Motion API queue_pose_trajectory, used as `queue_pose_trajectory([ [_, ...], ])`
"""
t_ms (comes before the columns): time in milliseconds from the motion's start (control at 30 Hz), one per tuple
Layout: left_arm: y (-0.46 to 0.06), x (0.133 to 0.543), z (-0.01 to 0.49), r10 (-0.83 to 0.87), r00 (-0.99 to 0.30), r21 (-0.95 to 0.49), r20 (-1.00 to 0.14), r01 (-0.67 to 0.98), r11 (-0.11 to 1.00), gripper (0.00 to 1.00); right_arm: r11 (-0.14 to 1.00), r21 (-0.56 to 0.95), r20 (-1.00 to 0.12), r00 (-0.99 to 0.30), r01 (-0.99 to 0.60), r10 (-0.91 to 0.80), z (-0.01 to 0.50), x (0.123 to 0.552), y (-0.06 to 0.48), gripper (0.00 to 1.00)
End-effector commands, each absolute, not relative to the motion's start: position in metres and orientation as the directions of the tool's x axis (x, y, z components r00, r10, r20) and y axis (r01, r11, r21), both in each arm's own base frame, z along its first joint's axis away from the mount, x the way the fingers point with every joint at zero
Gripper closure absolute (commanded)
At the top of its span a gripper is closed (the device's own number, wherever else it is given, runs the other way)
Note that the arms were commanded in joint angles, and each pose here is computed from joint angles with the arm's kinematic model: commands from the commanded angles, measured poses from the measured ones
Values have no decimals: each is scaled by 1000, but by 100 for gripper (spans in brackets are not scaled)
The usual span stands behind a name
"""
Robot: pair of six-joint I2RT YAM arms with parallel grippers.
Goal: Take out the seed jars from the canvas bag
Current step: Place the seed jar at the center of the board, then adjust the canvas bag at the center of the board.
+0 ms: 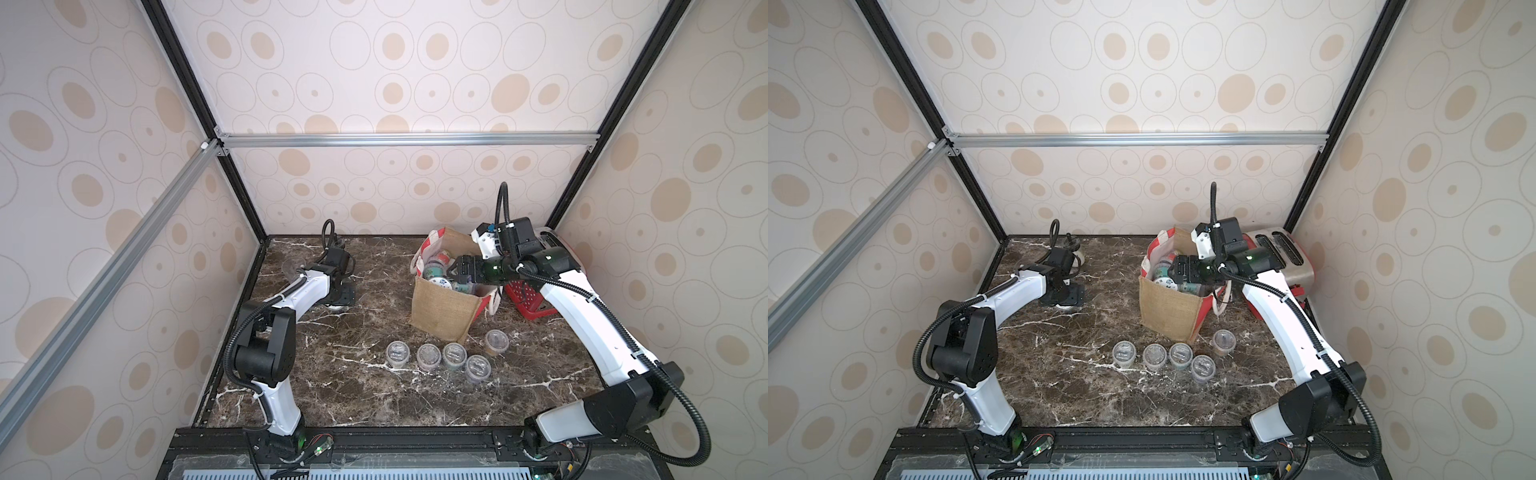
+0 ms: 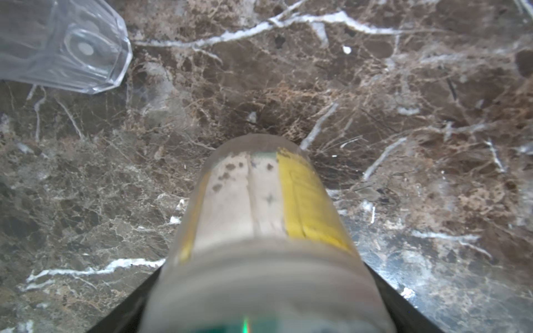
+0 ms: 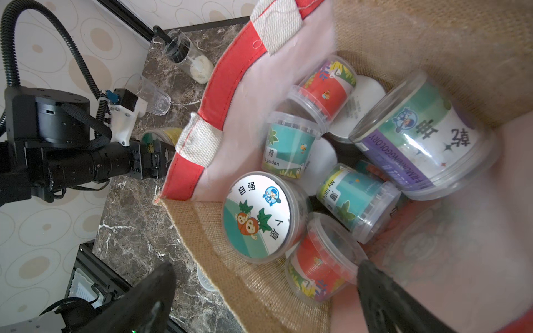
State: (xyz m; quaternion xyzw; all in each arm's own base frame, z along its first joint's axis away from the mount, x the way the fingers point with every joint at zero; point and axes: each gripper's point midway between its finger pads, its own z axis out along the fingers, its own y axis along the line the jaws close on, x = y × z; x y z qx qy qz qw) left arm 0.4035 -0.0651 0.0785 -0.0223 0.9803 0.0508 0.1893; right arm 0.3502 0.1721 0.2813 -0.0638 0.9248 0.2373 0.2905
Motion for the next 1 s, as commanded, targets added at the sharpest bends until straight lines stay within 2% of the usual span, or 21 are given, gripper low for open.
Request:
queue_pose_trajectory([
  [0,-60,407,93,-11,-925,109,-380,-57,992,2,888,373,-572,-820,-270,-9,285,349,169,0],
  [200,-60,413,127,-32,-888,86,-458,-80,993,2,895,355,-582,-813,-271,-16,288,348,165,0],
  [367,-74,410,172,-72,-829,-18,-554,-75,997,2,905,333,-587,-809,-265,-20,288,347,160,0],
  [467,-97,400,211,-54,-774,-41,-631,-36,999,2,908,333,-588,-809,-255,-12,288,348,156,2],
  [567,-140,384,237,-33,-735,-126,-677,72,989,3,908,334,-591,-807,-254,-8,290,348,154,7],
  [733,-223,354,242,1,-728,-274,-686,259,926,14,919,322,-585,-811,-226,6,286,350,143,13],
  [833,-262,346,233,32,-739,-315,-673,326,892,24,926,338,-585,-808,-170,65,286,357,124,20],
  [967,-310,339,210,102,-760,-345,-642,405,847,32,927,341,-589,-804,-155,82,287,365,116,22],
])
